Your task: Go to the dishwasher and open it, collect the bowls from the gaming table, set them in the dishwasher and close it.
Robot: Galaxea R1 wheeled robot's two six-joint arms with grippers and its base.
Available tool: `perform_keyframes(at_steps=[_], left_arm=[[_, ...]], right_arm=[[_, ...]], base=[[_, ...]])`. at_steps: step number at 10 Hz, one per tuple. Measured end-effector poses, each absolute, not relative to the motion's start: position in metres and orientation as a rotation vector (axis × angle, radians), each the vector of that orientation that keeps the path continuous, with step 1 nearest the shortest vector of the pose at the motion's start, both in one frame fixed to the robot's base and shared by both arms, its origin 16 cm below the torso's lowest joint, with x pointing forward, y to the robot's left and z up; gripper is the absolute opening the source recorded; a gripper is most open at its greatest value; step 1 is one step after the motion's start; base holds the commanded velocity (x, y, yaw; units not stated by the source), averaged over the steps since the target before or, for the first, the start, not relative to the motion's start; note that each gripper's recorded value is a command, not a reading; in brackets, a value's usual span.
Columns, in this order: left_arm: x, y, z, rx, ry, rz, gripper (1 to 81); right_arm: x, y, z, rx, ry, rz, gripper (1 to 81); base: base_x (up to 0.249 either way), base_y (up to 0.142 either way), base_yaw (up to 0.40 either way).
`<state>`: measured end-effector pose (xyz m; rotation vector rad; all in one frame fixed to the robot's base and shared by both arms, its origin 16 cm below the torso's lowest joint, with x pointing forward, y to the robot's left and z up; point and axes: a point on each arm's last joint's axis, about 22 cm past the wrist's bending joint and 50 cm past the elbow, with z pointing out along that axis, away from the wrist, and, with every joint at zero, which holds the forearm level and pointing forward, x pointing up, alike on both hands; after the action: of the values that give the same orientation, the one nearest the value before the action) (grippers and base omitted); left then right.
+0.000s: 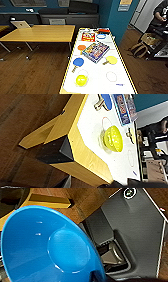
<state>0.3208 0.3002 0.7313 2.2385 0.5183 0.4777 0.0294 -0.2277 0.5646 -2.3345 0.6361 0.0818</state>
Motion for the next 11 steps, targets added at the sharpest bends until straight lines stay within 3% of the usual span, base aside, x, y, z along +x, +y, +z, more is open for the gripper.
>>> perform_keyframes(at_steps=[3,7,11], left_arm=[[0.345,0.294,0.730,2.266,0.449,0.388,81.1],[0.368,0.312,0.722,2.266,0.616,0.320,81.1],[0.405,0.313,0.711,2.289,0.576,0.313,81.1]], right_arm=[[0.031,-0.224,0.563,-2.338,0.613,0.093,1.0],[0.032,-0.214,0.562,-2.327,0.606,0.099,1.0],[0.038,-0.214,0.559,-2.333,0.598,0.091,1.0]], base=[[0.000,0.000,0.000],[0.000,0.000,0.000],[0.000,0.000,0.000]])
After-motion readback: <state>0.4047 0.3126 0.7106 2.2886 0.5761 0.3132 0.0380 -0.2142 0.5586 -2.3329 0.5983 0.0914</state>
